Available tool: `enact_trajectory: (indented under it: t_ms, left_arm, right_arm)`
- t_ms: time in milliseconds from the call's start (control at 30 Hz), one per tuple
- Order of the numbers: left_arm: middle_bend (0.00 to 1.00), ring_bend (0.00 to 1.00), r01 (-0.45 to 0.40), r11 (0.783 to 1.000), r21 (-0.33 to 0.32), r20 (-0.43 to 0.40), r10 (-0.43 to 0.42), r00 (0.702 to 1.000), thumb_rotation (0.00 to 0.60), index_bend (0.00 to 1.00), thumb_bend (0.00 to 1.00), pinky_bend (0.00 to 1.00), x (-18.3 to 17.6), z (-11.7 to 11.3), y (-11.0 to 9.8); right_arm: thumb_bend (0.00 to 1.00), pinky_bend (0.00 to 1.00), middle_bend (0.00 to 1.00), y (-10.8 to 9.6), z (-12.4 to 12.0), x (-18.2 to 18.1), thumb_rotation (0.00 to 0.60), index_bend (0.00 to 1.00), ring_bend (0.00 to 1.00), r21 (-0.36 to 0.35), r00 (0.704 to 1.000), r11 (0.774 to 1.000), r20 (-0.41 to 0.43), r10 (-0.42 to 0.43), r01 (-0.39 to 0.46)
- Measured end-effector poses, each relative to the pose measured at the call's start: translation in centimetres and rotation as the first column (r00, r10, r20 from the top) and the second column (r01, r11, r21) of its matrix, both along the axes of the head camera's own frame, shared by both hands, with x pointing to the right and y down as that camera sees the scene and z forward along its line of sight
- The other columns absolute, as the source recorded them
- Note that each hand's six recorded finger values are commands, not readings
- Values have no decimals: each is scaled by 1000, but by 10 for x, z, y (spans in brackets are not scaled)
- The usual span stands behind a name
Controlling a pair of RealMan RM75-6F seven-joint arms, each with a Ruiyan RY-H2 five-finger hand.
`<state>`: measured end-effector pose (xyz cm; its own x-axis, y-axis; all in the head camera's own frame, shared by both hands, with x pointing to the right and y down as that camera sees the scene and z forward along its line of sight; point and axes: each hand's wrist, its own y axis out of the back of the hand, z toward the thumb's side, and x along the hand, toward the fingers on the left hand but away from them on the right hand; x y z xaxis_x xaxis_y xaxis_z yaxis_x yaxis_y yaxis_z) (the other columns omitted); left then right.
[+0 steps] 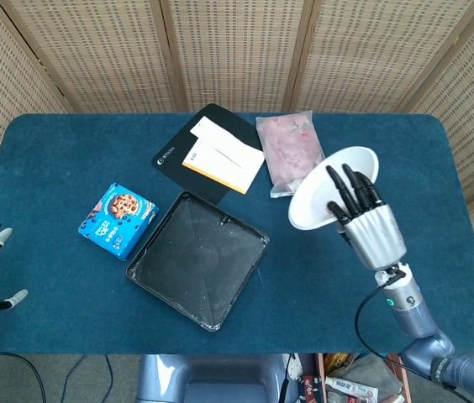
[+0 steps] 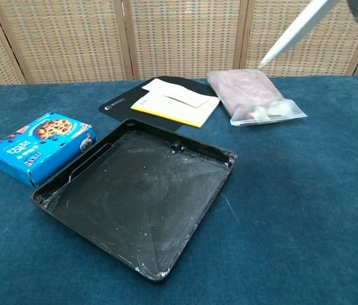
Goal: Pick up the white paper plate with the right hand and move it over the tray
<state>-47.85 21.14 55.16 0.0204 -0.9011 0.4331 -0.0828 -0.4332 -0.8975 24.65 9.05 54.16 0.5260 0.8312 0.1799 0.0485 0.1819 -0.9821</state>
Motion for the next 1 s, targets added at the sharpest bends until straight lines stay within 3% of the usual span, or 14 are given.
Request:
enact_trajectory:
  t_ms: [133, 200, 400, 733, 1000]
  left_arm:
    - [0, 0, 2, 1000, -13, 7, -2, 1000, 600, 0, 0, 0, 1, 5, -1]
    - [0, 0, 6, 1000, -19, 10, -6, 1000, 600, 0, 0, 0, 0, 7, -1]
    - [0, 0, 14, 1000, -25, 19, -14, 1000, 600, 0, 0, 0, -1, 10, -3]
    - [0, 0, 45, 998, -46, 37, -43, 998, 600, 0, 0, 0, -7, 19, -8]
    - [0, 0, 57, 996, -67, 63, -53, 997, 600, 0, 0, 0, -9, 29, -11]
  right_arm:
    - [661, 235, 71, -10, -3, -38, 600, 598, 0, -27, 992, 992, 11, -127, 127]
    - [661, 235, 75, -12, -1, -59, 600, 599, 0, -57, 977, 976, 13, -211, 211]
    - [661, 235, 79, -16, 15, -114, 600, 602, 0, -154, 899, 889, -7, -438, 432]
    - [661, 237, 109, -12, 40, -183, 600, 628, 0, -247, 855, 819, 97, -510, 517]
    - [660, 242, 132, 6, 61, -231, 600, 629, 0, -303, 817, 760, 152, -557, 574]
